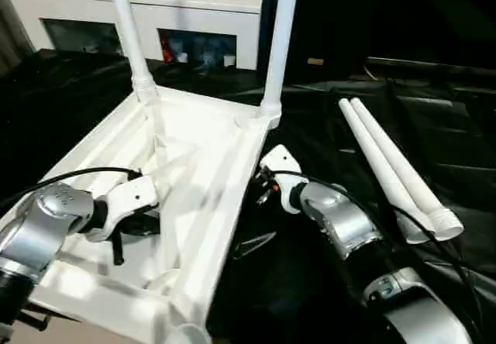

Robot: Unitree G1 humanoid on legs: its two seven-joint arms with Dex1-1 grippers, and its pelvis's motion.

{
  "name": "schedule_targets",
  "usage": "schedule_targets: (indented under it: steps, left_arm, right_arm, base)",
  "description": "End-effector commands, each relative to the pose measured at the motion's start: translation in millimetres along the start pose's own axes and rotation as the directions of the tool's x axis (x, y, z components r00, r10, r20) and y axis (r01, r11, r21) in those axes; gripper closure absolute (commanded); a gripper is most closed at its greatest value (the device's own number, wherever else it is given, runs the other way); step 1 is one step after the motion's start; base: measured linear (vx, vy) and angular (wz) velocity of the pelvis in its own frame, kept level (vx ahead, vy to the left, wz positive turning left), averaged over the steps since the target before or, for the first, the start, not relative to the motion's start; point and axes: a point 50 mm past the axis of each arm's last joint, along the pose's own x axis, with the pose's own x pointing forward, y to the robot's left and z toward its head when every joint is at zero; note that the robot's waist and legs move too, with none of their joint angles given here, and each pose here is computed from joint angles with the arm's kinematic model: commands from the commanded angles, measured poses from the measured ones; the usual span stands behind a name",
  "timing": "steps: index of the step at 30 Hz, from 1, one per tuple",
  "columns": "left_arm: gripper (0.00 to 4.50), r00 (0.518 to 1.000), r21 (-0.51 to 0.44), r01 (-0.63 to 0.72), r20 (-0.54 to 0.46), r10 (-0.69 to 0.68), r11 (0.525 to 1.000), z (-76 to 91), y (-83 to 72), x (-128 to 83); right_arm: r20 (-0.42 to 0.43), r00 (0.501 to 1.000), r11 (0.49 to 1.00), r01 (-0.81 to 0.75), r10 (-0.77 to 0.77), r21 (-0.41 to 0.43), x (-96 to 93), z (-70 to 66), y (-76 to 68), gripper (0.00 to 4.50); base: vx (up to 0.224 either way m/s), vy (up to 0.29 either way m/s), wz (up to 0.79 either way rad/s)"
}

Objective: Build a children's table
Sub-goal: Rotate table base

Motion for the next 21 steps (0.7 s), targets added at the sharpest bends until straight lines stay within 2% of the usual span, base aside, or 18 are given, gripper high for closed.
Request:
schedule_targets:
  steps: [1,2,6,13,18,21]
  left_arm:
    - [4.5,0.994,0.015,0.077,0.077,-0.078,0.997,15.5,-5.6,16.0]
    - [4.5,0.987,0.02,0.091,0.13,-0.093,0.996,26.7,-5.0,25.0]
    - [4.5,0.981,0.024,0.086,0.175,-0.089,0.996,36.5,-2.6,33.4]
    - [4.5,0.971,0.016,-0.021,0.236,0.017,1.0,54.3,12.0,53.0]
    - [4.5,0.962,-0.016,-0.076,0.262,0.078,0.997,65.6,19.2,71.1]
    - [4.5,0.953,-0.037,-0.133,0.269,0.138,0.99,69.5,23.5,80.6]
  right_arm:
    - [0.02,0.999,0.999,-0.027,0.027,-0.018,4.9,8.2,6.4,4.47]
    - [0.019,0.999,0.999,-0.035,0.036,-0.014,6.2,7.3,8.6,4.47]
    - [0.02,0.999,0.999,-0.042,0.042,-0.012,6.9,5.9,10.9,4.47]
    - [0.026,0.999,0.999,-0.048,0.048,-0.009,7.5,5.8,13.8,4.47]
    - [0.03,0.999,1.0,-0.027,0.027,-0.01,5.5,5.1,10.9,4.47]
    - [0.043,0.999,1.0,0.007,-0.007,-0.018,0.5,7.4,4.5,4.47]
  base:
    - [0.0,0.0,0.0]
    - [0.0,0.0,0.0]
    - [0.0,0.0,0.0]
    - [0.0,0.0,0.0]
    - [0.0,0.0,0.0]
    - [0.0,0.0,0.0]
